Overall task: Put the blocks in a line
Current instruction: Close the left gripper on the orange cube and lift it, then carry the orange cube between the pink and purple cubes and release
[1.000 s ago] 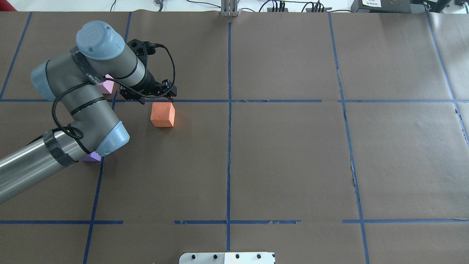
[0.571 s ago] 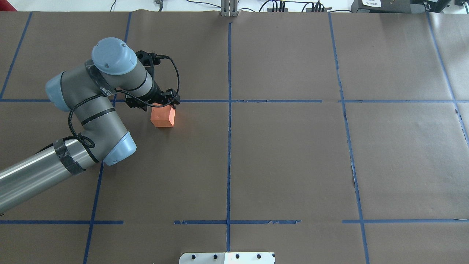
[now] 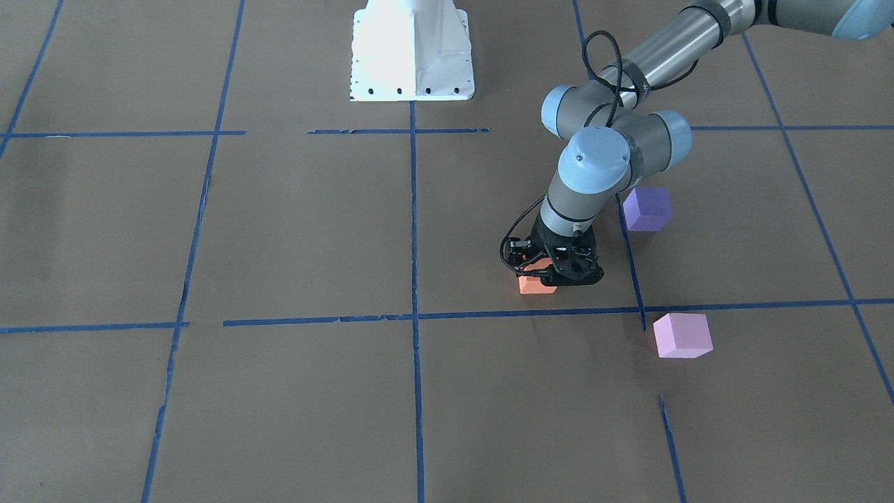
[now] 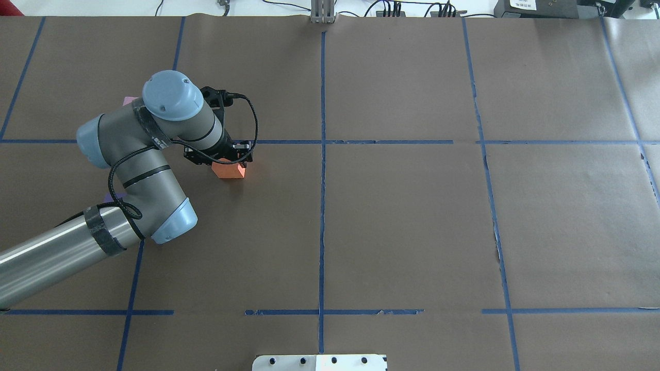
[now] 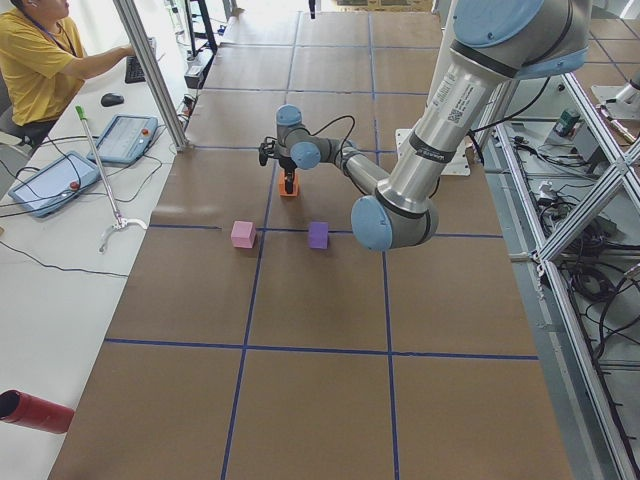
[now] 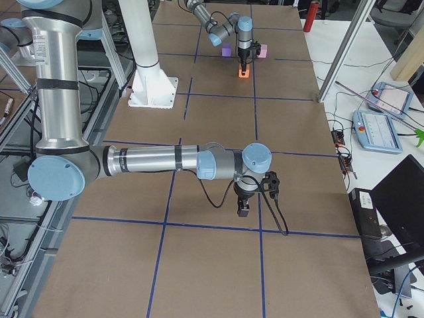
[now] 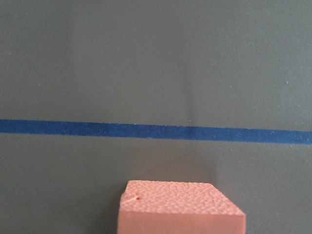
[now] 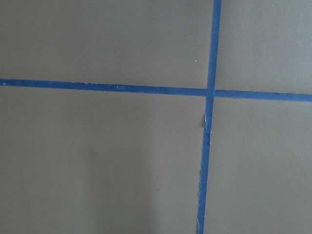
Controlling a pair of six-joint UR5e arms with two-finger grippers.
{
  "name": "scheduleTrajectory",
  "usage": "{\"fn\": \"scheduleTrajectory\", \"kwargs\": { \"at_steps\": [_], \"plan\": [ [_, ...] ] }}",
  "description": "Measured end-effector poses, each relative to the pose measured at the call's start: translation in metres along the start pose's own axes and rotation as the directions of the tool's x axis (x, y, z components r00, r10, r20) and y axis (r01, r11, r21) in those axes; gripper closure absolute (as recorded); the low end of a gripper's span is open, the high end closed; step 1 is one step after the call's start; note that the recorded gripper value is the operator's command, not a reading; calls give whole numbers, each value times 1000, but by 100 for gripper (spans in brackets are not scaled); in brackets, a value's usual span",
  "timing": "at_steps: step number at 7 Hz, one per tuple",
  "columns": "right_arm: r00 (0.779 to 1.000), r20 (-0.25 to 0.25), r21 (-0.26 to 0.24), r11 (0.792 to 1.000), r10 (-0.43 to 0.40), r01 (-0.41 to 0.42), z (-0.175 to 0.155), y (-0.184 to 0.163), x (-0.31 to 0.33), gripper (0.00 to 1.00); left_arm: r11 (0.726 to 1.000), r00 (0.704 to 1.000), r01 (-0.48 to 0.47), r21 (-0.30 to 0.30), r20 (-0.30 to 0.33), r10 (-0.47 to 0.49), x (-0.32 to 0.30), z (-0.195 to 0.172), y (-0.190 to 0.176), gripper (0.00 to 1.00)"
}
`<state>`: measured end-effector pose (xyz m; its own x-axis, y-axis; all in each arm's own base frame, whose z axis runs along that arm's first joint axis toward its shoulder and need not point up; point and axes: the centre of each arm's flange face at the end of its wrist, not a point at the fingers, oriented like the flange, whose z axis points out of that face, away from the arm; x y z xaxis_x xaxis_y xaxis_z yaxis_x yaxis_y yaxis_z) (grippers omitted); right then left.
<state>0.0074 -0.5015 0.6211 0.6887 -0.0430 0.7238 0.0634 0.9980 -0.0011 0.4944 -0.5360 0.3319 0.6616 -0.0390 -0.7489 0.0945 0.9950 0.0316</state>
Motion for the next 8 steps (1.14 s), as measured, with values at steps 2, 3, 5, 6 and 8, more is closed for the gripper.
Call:
{"fn": "scheduleTrajectory", "kwargs": {
  "at_steps": [2,3,5,6,8],
  "plan": [
    [1000,0,0,1000,0,0,0,0,0,0,1000,1000,-2,-13,-8,2,-45,-22,-27,79],
    [1000,0,0,1000,0,0,0,0,0,0,999,999,-37,-31,0,37,-96,-30,-36,76],
    [1000,0,0,1000,0,0,0,0,0,0,992,993,-108,-62,46,110,-189,-28,-37,72],
    [1000,0,-1,1000,1,-1,0,0,0,0,989,991,-118,-89,45,123,-211,-24,-31,72],
    [1000,0,-1,1000,1,-1,0,0,0,0,984,993,-111,-139,11,114,-216,-19,-22,48]
  ]
}}
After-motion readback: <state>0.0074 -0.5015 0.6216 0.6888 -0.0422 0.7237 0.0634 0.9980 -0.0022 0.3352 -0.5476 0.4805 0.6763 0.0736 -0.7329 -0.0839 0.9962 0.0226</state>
